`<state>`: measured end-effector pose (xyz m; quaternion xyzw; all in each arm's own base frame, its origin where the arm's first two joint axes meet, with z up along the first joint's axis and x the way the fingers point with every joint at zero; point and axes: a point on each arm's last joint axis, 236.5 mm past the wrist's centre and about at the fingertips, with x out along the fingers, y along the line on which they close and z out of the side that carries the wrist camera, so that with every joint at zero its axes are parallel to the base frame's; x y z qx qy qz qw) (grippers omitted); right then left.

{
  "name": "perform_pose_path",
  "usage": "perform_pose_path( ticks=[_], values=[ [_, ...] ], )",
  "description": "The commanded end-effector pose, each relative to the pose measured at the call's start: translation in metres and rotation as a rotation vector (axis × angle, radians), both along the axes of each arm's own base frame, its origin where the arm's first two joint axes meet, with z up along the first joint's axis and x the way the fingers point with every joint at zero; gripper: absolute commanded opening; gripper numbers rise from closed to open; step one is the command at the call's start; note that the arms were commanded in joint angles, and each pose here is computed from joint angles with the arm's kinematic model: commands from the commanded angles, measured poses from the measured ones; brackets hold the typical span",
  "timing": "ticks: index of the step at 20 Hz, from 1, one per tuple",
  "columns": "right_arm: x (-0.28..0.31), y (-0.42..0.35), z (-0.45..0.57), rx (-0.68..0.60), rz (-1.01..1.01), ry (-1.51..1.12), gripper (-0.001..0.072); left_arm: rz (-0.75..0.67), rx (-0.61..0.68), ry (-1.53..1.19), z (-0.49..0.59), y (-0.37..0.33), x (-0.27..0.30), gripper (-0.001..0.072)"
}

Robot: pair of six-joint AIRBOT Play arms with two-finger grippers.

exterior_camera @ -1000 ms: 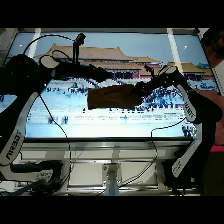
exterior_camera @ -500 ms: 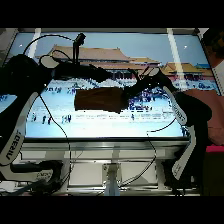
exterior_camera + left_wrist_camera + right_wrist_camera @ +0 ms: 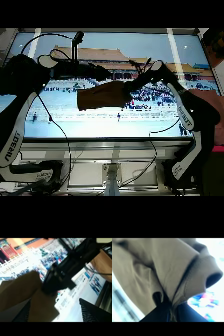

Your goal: Fold the clothes and pants, and hang the long-sleeved shirts on hangers.

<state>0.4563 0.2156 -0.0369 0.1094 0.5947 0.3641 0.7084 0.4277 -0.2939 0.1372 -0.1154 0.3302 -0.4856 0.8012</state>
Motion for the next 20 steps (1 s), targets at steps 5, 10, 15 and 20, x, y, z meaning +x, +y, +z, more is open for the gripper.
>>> perform_pose_path(
  ticks=[5,10,15,20],
  values=[
    [0.044,-0.181,0.09,-0.134,-0.426,-0.174,0.0014,0.007,-0.017,-0.051,0.026,0.004,-0.006,0.0689],
    [0.024,-0.331,0.119,-0.186,-0.79,-0.17,0.0014,0.007,-0.015,-0.056,0.028,0.005,-0.006,0.0689],
    [-0.055,-0.45,0.132,-0.314,-1.017,-0.105,0.0014,0.007,-0.016,-0.059,0.029,0.005,-0.007,0.0689],
    [-0.152,-0.517,0.151,-0.492,-1.209,0.008,0.0014,0.008,-0.021,-0.079,0.039,0.006,-0.01,0.0689]
  ],
)
